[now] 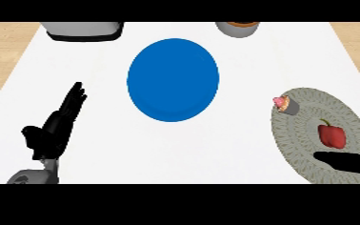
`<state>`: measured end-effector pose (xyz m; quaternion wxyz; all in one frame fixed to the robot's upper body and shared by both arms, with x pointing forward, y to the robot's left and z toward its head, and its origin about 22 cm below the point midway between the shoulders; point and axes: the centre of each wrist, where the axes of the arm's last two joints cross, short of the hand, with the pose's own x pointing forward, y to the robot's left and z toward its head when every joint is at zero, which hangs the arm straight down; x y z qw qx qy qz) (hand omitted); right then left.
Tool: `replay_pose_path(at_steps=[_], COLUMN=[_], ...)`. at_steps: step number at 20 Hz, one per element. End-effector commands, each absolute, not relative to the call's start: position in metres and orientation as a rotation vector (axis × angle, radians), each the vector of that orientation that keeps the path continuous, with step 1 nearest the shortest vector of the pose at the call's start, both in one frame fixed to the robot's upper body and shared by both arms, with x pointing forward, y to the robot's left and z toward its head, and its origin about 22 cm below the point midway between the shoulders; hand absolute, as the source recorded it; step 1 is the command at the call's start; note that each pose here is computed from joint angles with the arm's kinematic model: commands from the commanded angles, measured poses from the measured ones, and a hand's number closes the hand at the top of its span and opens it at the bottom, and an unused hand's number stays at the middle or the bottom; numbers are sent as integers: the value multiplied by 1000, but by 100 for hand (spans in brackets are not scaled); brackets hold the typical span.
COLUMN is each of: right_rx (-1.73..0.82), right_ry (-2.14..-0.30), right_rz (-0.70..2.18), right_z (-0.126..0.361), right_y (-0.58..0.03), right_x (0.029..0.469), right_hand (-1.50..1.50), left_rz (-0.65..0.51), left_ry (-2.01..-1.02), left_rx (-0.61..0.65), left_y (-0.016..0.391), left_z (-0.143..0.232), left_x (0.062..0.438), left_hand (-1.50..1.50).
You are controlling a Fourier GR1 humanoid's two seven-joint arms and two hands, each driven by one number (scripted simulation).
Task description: Pick the bell pepper from the placemat and place it in the plate
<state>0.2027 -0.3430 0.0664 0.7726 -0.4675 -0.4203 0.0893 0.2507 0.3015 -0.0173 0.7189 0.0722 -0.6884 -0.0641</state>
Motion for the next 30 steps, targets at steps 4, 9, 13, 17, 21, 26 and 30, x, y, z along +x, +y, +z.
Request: replay_pose_path(at_steps=[4,9,13,17,21,26,30], right_rx=[-1004,-957,-966,-982,-1010,-957,-914], right_ry=[-736,-744,-712,-683,-625,-646,-709], right_rz=[257,251,288,298,304,319,378], right_z=[69,56,30,14,2,-24,-18], right_y=[-357,-373,-351,-355,-373,-384,-380], right_x=[207,231,233,236,236,243,255], right_hand=[-150,-150,-150,-150,-150,-150,150], left_rz=[-146,-140,-138,-157,-125,-144,-147], left_ry=[-1530,-1528,-1513,-1511,-1515,-1528,-1534], left_rx=[164,150,168,155,162,152,160], left_y=[300,297,309,321,295,316,288], left_z=[-6,-35,-21,-19,-21,-6,-7], left_x=[245,252,249,246,261,246,277], left_hand=[0,0,0,0,0,0,0])
